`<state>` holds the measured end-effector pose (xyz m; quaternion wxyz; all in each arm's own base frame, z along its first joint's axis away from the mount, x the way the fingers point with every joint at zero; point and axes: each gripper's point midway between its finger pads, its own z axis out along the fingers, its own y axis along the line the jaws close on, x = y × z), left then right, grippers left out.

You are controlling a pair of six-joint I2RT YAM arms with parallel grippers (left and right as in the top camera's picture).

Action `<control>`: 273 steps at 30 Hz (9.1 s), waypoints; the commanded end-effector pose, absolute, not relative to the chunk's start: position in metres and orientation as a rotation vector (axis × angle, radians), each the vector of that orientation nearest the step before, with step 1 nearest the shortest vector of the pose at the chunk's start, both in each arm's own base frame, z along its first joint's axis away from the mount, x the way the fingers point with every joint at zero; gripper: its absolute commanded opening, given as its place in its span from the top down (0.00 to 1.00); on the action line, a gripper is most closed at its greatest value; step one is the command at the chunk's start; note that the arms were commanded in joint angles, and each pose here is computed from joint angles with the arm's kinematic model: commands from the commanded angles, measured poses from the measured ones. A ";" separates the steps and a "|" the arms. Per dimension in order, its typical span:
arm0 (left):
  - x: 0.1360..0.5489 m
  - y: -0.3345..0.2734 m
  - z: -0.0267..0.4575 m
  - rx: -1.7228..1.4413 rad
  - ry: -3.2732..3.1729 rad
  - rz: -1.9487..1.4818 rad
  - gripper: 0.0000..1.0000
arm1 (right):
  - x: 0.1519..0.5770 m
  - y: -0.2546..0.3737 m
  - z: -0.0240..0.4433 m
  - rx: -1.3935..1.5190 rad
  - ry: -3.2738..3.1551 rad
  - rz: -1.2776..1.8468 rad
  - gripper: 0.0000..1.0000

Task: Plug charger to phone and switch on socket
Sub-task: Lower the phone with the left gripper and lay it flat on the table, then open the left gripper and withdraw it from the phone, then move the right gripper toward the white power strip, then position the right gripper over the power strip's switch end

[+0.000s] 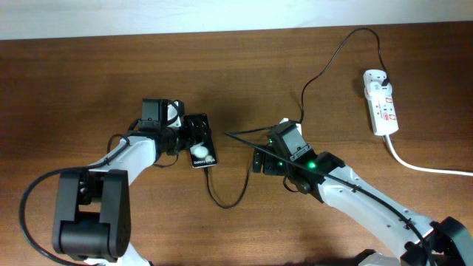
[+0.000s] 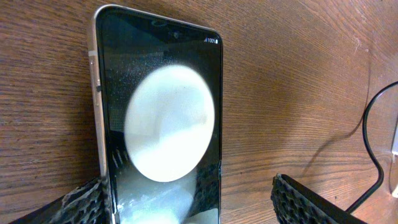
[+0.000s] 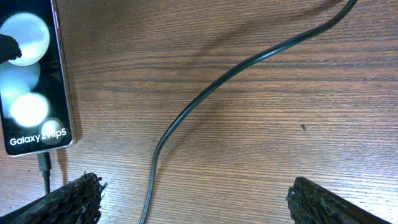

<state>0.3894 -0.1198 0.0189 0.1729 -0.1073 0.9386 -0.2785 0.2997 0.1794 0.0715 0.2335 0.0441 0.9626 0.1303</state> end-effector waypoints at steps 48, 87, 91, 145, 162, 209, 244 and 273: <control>0.389 -0.068 0.017 -0.432 2.663 -0.507 0.01 | 0.302 0.178 0.074 0.116 2.632 0.350 0.01; 0.385 -0.014 0.007 -0.574 2.660 -0.218 0.01 | 0.302 0.177 0.074 0.116 2.631 0.349 0.01; 0.378 0.014 0.004 -0.678 2.664 -0.193 0.01 | 0.302 0.178 0.074 0.116 2.632 0.350 0.01; 0.377 0.017 0.004 -0.690 2.663 -0.189 0.01 | 0.288 0.168 0.061 0.116 2.709 0.284 0.01; 0.377 0.017 0.004 -0.690 2.663 -0.189 0.01 | 0.301 0.147 0.150 0.217 2.742 0.230 0.01; 0.377 0.017 0.004 -0.690 2.663 -0.189 0.01 | 0.333 -0.104 0.092 1.133 2.725 -0.278 0.01; 0.377 0.017 0.004 -0.690 2.663 -0.189 0.01 | 0.333 -0.104 0.092 1.133 2.725 -0.278 0.01; 0.377 0.017 0.004 -0.690 2.663 -0.189 0.01 | 0.427 -0.193 0.195 1.148 2.354 -0.096 0.01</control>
